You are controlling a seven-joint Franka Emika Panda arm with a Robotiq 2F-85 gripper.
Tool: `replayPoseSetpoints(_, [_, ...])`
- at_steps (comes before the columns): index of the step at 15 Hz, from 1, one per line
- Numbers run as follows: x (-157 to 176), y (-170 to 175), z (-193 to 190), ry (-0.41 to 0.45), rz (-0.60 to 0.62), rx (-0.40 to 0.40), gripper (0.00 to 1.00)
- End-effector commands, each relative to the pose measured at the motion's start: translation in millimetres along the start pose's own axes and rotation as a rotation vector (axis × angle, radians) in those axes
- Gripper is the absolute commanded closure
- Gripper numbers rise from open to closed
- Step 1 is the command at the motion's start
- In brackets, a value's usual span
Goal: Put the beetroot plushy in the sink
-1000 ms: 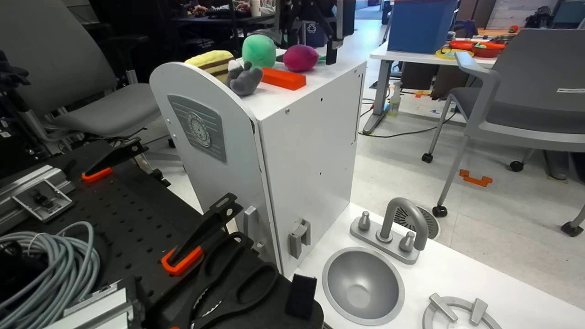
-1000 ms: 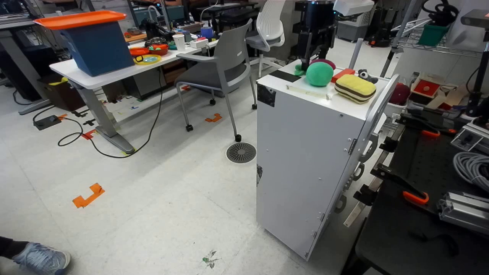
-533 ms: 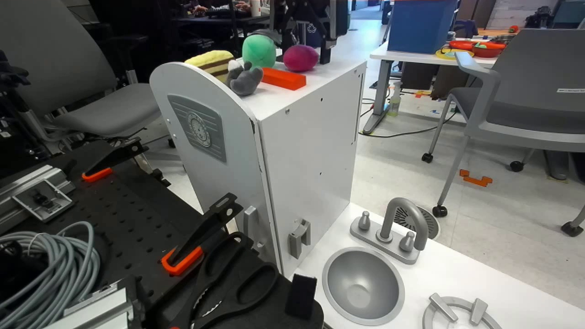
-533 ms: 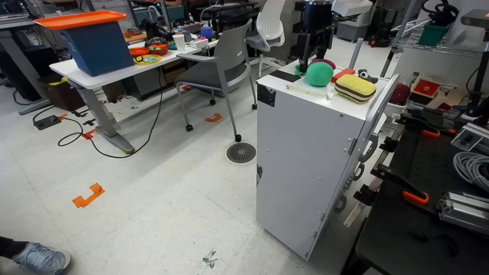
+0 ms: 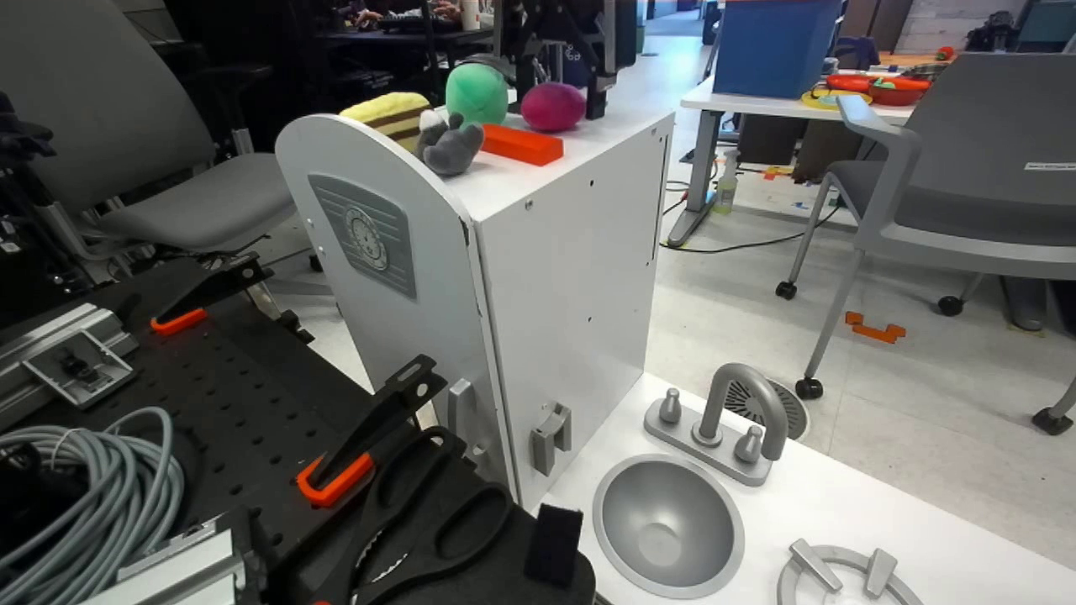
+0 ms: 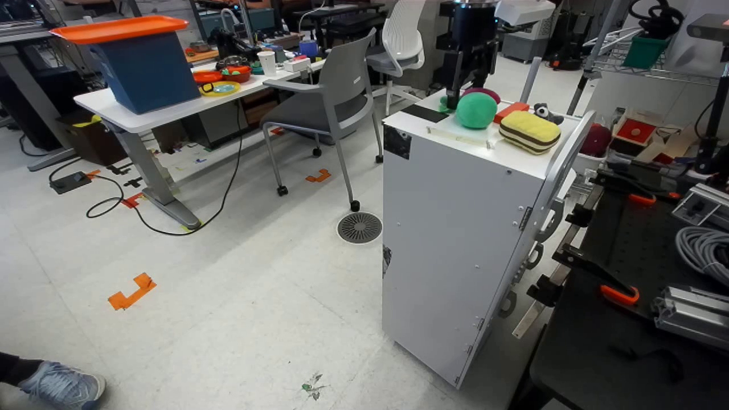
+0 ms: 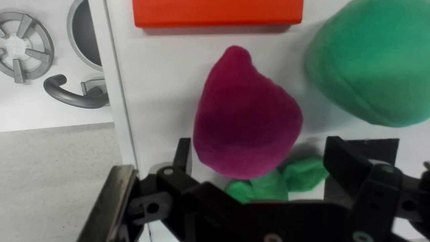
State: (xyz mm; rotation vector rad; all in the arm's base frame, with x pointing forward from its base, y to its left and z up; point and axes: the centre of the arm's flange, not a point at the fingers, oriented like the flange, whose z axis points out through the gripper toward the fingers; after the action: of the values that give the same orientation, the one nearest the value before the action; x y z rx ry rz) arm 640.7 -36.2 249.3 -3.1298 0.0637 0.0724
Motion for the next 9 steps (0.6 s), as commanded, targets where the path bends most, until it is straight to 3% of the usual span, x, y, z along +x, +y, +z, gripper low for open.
replayPoseSetpoints(1, [-13.1,6.7,-8.2,-0.018,-0.004,-0.021,0.00])
replayPoseSetpoints(9, [-15.9,6.8,-11.2,-0.024,-0.017,-0.085,0.00])
